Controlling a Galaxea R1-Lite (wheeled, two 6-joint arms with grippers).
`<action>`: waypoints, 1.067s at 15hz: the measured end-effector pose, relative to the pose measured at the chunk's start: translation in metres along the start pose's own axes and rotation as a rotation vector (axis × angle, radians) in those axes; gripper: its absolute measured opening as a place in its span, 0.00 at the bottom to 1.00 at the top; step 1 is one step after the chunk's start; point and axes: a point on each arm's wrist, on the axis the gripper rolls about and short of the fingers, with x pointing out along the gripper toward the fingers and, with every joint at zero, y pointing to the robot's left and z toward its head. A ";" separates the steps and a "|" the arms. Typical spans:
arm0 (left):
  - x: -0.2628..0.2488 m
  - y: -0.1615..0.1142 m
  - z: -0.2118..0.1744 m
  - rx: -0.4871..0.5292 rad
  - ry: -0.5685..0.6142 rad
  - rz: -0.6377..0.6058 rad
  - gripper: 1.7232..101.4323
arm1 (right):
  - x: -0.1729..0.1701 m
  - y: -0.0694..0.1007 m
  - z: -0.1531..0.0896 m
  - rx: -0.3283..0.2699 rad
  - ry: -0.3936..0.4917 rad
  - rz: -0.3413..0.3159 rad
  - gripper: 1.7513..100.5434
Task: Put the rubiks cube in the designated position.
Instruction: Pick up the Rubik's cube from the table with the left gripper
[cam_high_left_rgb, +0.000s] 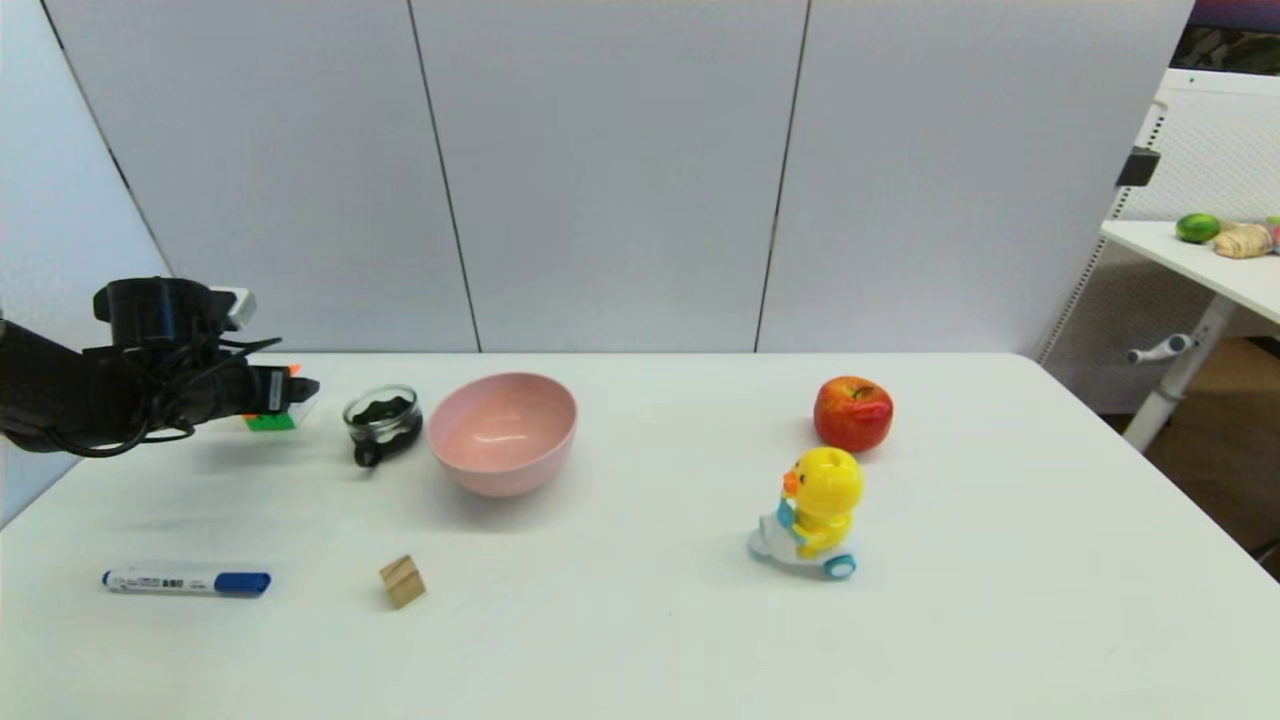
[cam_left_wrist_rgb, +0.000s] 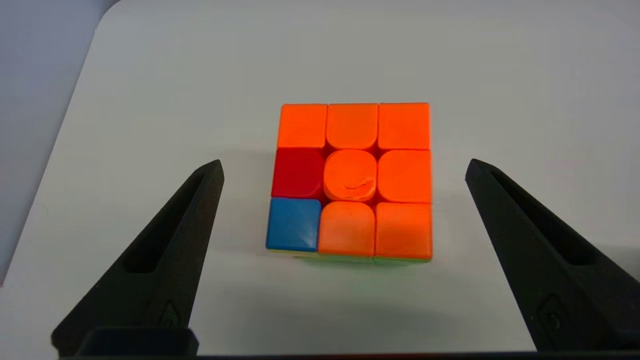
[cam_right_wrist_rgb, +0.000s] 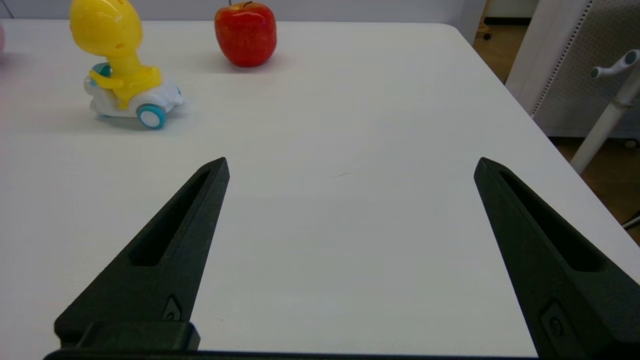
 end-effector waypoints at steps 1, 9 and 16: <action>0.003 -0.001 0.000 0.000 0.007 0.012 0.96 | 0.000 0.000 0.000 0.000 0.000 0.000 0.97; 0.014 -0.004 -0.002 -0.002 0.015 0.012 0.96 | 0.000 0.000 0.000 0.000 0.000 0.000 0.97; 0.017 -0.004 -0.002 -0.002 0.012 0.012 0.96 | 0.000 0.000 0.000 0.000 0.000 0.000 0.97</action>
